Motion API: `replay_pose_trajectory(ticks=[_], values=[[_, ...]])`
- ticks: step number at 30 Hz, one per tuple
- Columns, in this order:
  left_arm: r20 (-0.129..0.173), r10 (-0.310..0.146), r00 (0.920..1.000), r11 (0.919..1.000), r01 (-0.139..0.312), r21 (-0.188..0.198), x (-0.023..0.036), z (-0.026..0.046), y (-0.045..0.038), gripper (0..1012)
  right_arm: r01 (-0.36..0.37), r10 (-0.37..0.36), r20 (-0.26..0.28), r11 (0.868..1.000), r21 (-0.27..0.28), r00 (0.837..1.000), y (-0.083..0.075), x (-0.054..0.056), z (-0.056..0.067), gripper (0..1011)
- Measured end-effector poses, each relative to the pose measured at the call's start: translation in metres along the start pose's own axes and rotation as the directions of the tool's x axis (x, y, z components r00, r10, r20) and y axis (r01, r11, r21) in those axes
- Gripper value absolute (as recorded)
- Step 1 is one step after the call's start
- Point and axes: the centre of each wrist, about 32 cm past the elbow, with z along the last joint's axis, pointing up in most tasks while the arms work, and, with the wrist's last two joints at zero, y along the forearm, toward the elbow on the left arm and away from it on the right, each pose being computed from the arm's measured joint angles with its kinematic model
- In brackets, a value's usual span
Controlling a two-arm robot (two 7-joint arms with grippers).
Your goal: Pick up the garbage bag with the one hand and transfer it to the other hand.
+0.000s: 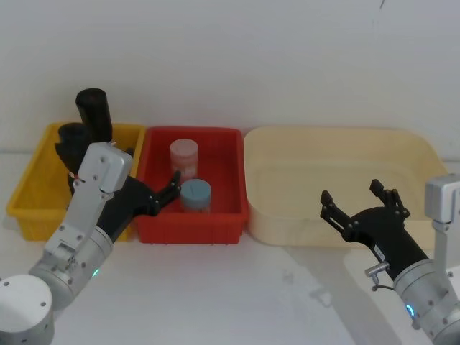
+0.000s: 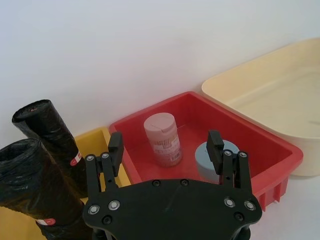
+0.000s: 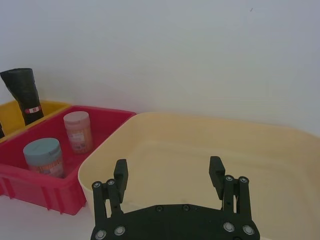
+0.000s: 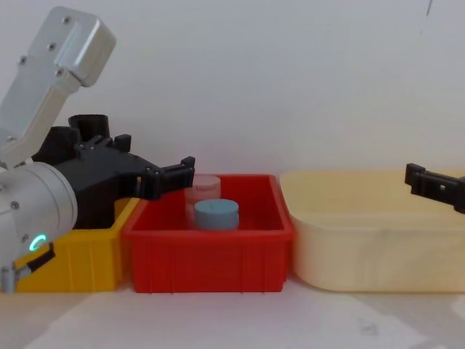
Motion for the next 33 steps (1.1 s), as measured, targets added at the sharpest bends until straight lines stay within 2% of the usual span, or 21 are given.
replay_pose_trajectory(ticks=[21, 24, 25, 26, 28, 31, 33], values=[[0.002, -0.001, 1.0, 1.0, 0.001, 0.001, 0.0004, 0.0008, -0.0003, 1001, -0.008, 0.008, -0.005, 1.0, -0.004, 1.0, 0.003, 0.002, 0.001, 1001], [0.01, -0.006, 0.9999, 1.0, 0.006, 0.003, 0.0025, 0.0057, -0.0001, 1001, -0.024, 0.023, -0.011, 1.0, -0.01, 1.0, 0.008, 0.005, 0.003, 1001], [0.016, -0.01, 0.9998, 0.9999, 0.01, 0.005, 0.0044, 0.0099, 0.0007, 1001, -0.03, 0.03, -0.015, 0.999, -0.013, 0.999, 0.009, 0.006, 0.003, 1001], [0.016, -0.01, 0.9998, 0.9999, 0.01, 0.005, 0.0044, 0.0099, 0.0007, 1001, -0.034, 0.033, -0.016, 0.999, -0.015, 0.999, 0.01, 0.007, 0.004, 1001], [0.026, -0.015, 0.9996, 0.9999, 0.015, 0.007, 0.0082, 0.0171, 0.0029, 1001, -0.053, 0.053, -0.021, 0.998, -0.021, 0.998, 0.015, 0.01, 0.007, 1001], [0.033, -0.023, 0.9992, 0.9995, 0.023, 0.021, 0.0171, 0.0282, 0.0106, 1001, -0.082, 0.081, -0.03, 0.996, -0.031, 0.996, 0.021, 0.015, 0.011, 1001], [0.035, -0.026, 0.9991, 0.9993, 0.025, 0.028, 0.0211, 0.032, 0.0147, 1001, -0.111, 0.11, -0.035, 0.993, -0.041, 0.993, 0.026, 0.019, 0.015, 1001]])
